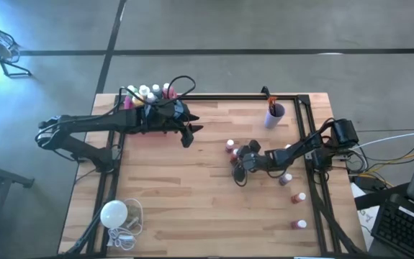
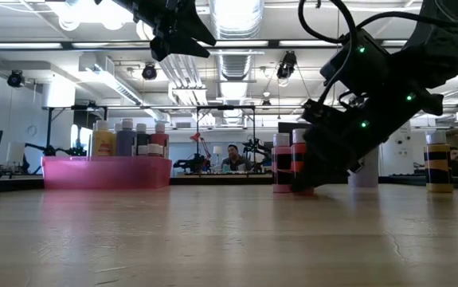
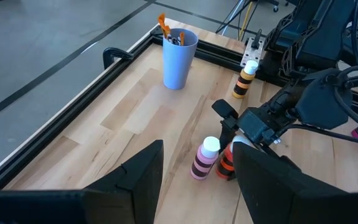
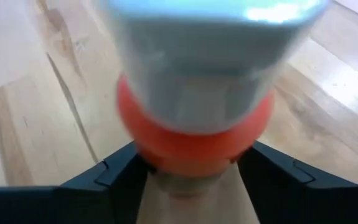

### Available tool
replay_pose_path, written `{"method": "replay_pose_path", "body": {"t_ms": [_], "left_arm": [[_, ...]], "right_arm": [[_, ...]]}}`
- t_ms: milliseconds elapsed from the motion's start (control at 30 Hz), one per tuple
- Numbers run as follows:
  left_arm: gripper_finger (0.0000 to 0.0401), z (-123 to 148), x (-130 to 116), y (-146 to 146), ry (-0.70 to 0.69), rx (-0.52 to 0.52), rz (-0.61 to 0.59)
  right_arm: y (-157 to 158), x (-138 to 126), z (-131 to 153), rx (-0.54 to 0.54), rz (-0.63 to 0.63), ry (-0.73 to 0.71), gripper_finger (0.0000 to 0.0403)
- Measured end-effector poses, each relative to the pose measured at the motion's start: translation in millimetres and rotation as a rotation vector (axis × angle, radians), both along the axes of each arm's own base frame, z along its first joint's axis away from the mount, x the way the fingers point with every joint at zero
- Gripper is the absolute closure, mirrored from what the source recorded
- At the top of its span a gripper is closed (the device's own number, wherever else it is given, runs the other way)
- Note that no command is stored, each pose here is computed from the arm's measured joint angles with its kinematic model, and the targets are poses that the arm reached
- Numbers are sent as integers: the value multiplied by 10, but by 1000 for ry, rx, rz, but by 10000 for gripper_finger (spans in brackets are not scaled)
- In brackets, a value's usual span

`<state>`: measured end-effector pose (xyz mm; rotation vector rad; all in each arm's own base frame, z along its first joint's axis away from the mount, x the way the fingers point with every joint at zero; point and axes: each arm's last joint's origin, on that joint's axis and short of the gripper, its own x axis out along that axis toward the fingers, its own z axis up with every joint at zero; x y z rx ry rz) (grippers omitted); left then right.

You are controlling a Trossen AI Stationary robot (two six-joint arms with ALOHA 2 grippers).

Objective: Pick & Place Paint Supplies
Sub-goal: Put the small orange paint bottle into the pink bin

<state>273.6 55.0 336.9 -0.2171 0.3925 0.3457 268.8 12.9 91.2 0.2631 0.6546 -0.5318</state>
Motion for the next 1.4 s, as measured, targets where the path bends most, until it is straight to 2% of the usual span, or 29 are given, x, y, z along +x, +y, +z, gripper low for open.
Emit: {"method": "replay_pose_path", "body": {"t_ms": [333, 467, 733, 1033, 1400], "left_arm": [[204, 0, 0, 0, 0, 0, 0], [204, -1, 0, 0, 0, 0, 0], [204, -1, 0, 0, 0, 0, 0], [204, -2, 0, 0, 1, 0, 0], [204, -116, -13, -2, 50, 5, -9]], "right_arm": [[2, -10, -6, -2, 2, 7, 252], [2, -10, -6, -10, 11, 12, 273], [18, -4, -4, 21, 52, 13, 268], [54, 4, 30, 86, 161, 14, 274], [156, -52, 253, 117, 254, -9, 277]]}}
